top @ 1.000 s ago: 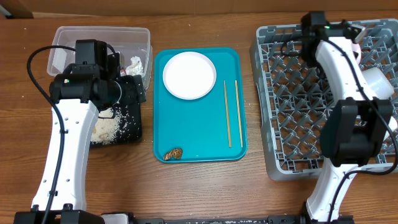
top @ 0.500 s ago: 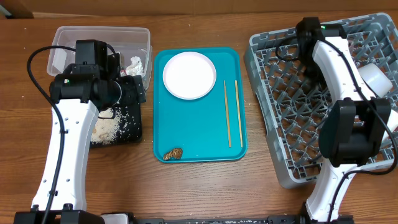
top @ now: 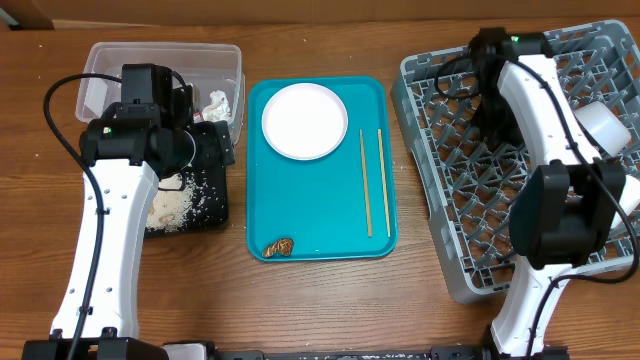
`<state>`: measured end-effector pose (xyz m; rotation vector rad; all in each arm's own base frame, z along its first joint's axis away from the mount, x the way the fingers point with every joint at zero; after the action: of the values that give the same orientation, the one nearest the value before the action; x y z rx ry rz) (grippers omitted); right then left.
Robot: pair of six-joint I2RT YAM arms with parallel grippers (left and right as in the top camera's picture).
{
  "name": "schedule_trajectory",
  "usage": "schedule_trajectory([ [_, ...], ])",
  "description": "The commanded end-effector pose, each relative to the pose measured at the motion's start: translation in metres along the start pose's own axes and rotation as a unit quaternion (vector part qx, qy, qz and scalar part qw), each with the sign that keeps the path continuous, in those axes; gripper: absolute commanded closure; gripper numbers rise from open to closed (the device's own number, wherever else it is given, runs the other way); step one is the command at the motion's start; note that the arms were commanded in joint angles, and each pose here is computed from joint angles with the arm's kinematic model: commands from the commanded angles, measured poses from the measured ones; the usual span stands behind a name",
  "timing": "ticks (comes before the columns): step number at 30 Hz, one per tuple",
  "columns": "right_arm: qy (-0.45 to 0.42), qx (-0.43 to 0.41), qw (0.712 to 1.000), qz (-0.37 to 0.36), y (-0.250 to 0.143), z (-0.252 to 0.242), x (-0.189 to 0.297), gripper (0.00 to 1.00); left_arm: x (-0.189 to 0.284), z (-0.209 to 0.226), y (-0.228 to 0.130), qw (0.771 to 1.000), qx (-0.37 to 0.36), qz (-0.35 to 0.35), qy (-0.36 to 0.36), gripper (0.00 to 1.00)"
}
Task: Sort waste into correct bins and load items into the dishwasher
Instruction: 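Lower the pink bowl into the rack and open the right gripper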
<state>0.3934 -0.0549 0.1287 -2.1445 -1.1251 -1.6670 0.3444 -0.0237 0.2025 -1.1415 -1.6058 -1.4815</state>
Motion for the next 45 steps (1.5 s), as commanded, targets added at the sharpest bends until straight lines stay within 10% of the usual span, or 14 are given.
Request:
schedule_trajectory([
  [1,0.082,-0.013,0.996,-0.037,0.018,-0.011,0.057,0.69,0.004,-0.003,0.006,1.000,0.008,-0.008,-0.006,0.14],
  [14,0.142,0.123,0.981,0.048,-0.022,-0.011,0.072,0.52,0.004,-0.003,0.006,1.000,0.008,-0.009,-0.006,0.15],
  [27,0.260,0.190,0.945,0.062,-0.038,0.050,0.050,0.69,0.004,-0.003,0.005,1.000,0.008,-0.007,-0.007,0.16],
  [32,0.164,0.157,0.974,-0.003,-0.010,0.034,0.018,0.89,0.004,-0.003,0.004,1.000,0.009,-0.005,-0.007,0.16],
  [45,0.064,0.041,0.993,-0.087,0.024,0.004,0.017,0.93,0.004,-0.003,0.002,1.000,0.009,-0.002,-0.007,0.16],
])
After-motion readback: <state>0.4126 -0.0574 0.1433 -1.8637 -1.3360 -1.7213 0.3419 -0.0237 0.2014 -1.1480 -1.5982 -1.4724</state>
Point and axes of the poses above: each gripper's point midway between its finger pads, its own x axis back along the fingers, its own z axis along the line the jaws close on, y = z × x, the point moved 1 cm from there along x, back along the fingers, and after that the axes turned 14 degrees about -x, right-handed, at the moved point
